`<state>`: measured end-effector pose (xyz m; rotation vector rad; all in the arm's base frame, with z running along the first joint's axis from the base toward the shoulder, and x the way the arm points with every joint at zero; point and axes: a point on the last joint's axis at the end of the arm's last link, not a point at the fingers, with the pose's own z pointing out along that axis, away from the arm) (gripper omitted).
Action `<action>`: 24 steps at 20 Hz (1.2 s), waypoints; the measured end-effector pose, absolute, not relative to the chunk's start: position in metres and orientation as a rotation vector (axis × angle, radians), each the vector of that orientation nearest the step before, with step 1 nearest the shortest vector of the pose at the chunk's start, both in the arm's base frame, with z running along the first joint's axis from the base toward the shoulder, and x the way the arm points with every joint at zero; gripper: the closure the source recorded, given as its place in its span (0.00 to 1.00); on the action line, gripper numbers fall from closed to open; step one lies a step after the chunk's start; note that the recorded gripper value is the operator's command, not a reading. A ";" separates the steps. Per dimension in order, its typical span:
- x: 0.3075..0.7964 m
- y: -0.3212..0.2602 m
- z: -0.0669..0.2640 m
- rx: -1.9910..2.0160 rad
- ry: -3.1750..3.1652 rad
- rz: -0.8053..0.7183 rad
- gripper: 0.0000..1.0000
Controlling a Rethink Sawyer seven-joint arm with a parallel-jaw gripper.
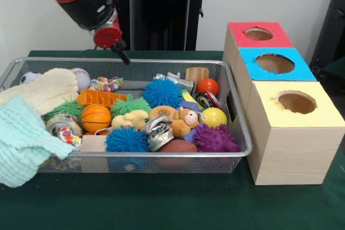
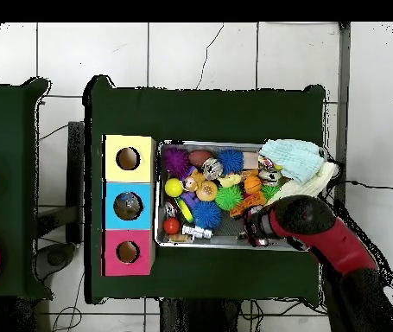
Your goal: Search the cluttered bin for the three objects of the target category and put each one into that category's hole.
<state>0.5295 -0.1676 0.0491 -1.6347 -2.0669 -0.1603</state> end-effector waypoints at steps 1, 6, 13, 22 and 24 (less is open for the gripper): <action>0.524 -0.178 0.045 -1.626 -2.104 -0.113 0.00; 0.512 -0.220 0.008 -1.635 -2.286 0.042 0.00; 0.511 -0.225 -0.030 -1.600 -2.455 0.128 0.00; 0.520 -0.226 -0.035 -1.487 -2.493 0.200 0.00; 0.523 -0.227 -0.036 -1.469 -2.491 0.210 0.00</action>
